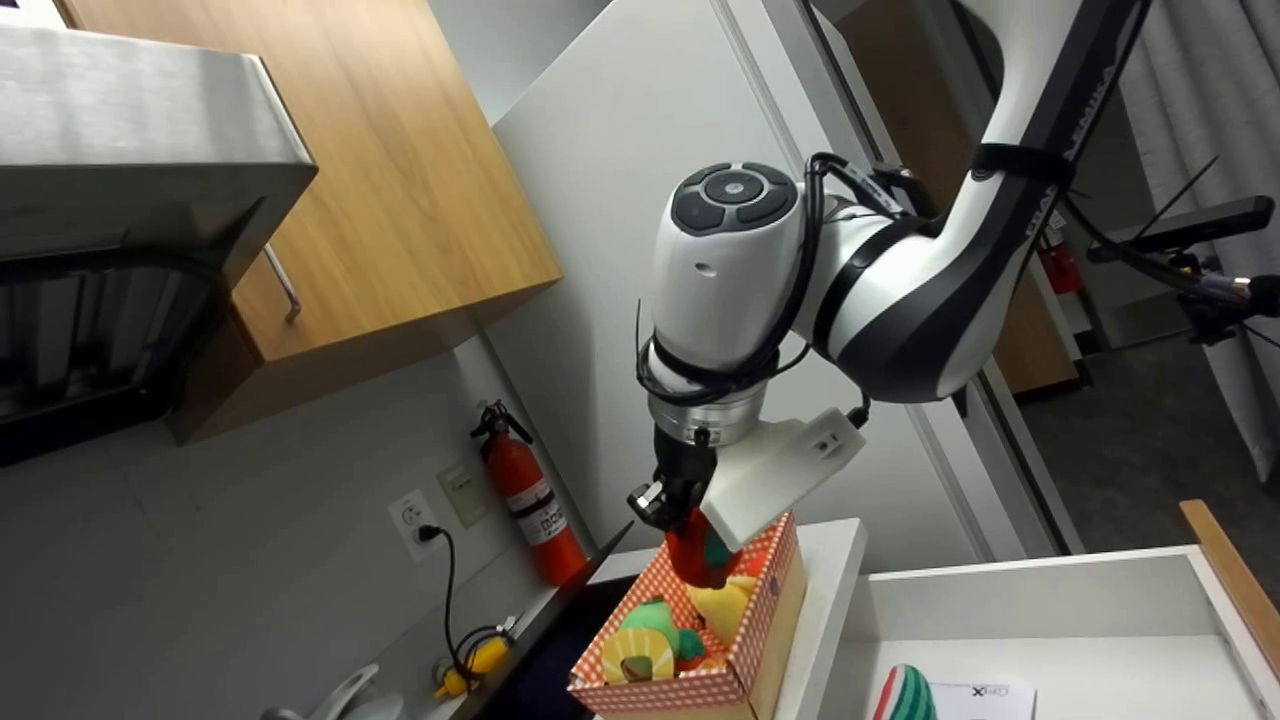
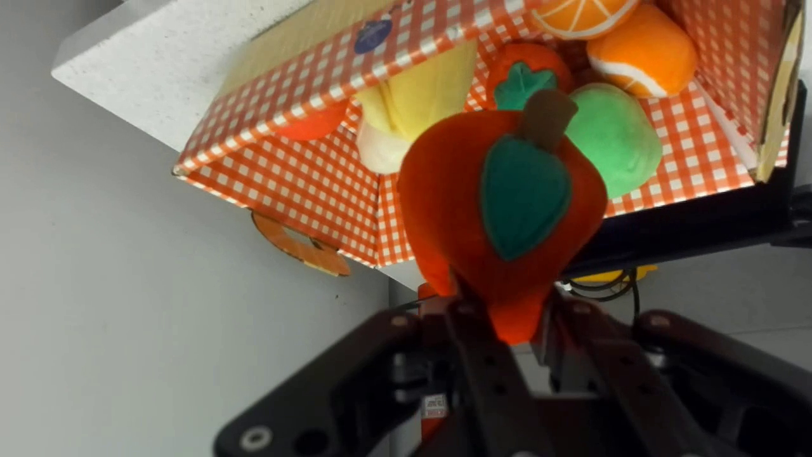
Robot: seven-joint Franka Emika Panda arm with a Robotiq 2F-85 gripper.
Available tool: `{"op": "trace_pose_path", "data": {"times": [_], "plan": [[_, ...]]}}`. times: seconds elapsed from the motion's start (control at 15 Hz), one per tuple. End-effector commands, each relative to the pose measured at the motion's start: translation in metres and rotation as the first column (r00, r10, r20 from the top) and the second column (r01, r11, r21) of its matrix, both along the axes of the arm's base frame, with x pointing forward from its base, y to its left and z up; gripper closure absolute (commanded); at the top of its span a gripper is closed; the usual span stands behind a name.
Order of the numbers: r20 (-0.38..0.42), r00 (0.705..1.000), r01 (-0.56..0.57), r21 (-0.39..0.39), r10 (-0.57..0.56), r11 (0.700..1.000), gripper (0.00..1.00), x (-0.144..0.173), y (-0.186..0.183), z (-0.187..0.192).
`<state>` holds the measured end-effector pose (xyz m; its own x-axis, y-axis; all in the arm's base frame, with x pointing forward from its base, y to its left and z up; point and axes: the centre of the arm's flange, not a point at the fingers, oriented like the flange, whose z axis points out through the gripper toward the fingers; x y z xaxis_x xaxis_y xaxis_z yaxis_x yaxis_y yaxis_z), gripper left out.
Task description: Remove the banana and tomato plush toys from the open drawer and put them inside the basket
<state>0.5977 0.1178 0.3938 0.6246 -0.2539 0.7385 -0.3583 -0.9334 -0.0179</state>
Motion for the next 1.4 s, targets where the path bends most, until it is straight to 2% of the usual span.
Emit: {"op": "trace_pose_path", "data": {"times": [0.0, 0.13, 0.47, 0.6, 1.33], "plan": [[0.004, 1.000, -0.013, 0.006, 0.013, 1.000, 0.53, 0.014, -0.003, -0.013], [-0.006, 1.000, -0.012, 0.005, 0.012, 1.000, 0.49, 0.015, -0.004, -0.018], [-0.012, 1.000, -0.010, 0.005, 0.010, 1.000, 0.10, 0.018, -0.002, -0.023], [-0.009, 1.000, -0.012, 0.006, 0.012, 1.000, 0.00, 0.019, -0.001, -0.023], [0.044, 0.999, 0.001, 0.025, -0.002, 1.000, 0.00, 0.003, 0.017, 0.005]]}}
